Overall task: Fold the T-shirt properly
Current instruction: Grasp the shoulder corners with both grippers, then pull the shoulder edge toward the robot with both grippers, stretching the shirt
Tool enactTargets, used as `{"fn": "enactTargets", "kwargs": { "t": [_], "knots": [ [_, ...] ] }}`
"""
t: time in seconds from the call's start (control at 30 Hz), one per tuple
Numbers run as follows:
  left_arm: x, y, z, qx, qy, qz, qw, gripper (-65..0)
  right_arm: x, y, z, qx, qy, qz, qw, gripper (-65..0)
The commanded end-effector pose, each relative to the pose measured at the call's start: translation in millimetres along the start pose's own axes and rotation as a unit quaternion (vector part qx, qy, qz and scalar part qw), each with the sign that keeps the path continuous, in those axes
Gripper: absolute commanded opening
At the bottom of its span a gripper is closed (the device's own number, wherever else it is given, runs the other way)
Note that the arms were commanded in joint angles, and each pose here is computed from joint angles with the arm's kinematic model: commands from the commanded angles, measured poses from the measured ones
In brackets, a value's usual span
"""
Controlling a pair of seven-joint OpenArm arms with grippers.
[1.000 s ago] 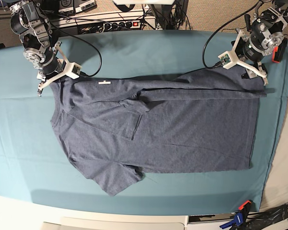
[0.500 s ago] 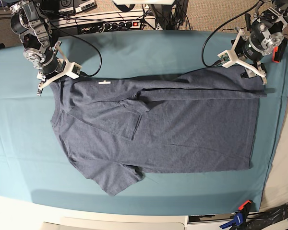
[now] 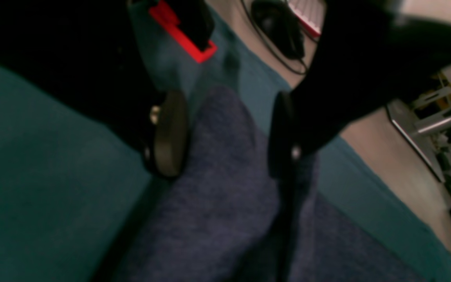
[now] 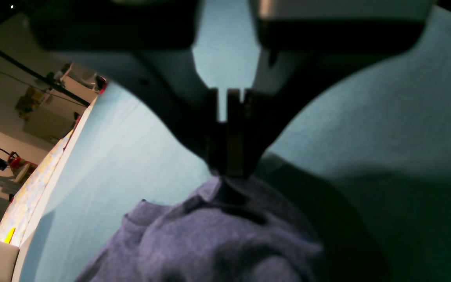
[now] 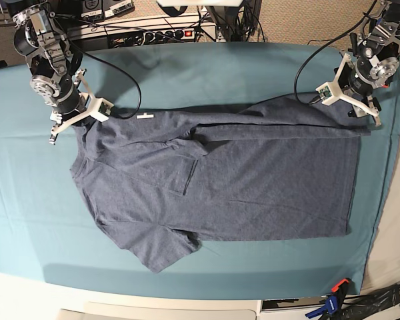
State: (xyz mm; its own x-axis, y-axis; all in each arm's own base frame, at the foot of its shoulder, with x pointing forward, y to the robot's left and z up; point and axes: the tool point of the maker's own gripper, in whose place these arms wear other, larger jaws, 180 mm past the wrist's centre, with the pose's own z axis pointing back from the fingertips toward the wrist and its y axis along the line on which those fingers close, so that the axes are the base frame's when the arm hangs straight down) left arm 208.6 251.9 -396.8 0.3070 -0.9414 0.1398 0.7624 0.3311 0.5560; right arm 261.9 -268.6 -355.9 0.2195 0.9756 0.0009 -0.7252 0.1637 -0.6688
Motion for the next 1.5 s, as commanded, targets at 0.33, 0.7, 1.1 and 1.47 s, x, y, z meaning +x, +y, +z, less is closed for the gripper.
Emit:
{"fn": "enactTargets", "kwargs": {
  "t": [0.33, 0.7, 1.1, 1.47],
  "knots": [
    [-29, 10, 3, 0.01, 0.064, -0.018, 0.998, -65.0, -13, -20, 4, -0.036, 0.033, -0.008, 0.9988, -65.0],
    [-28, 40, 16, 0.045, 0.057, -0.051, 0.996, -65.0, -29, 0, 8, -0.013, 0.057, 0.008, 0.9983, -65.0],
    [-29, 8, 24, 0.008, 0.055, -0.055, 0.997, -65.0, -18, 25, 26, 0.006, 0.044, 0.019, 0.9988, -65.0],
    [-39, 10, 27, 0.025, 0.079, -0.061, 0.995, -65.0, -33, 17, 29, 0.002, 0.066, 0.042, 0.997, -65.0]
  ]
}}
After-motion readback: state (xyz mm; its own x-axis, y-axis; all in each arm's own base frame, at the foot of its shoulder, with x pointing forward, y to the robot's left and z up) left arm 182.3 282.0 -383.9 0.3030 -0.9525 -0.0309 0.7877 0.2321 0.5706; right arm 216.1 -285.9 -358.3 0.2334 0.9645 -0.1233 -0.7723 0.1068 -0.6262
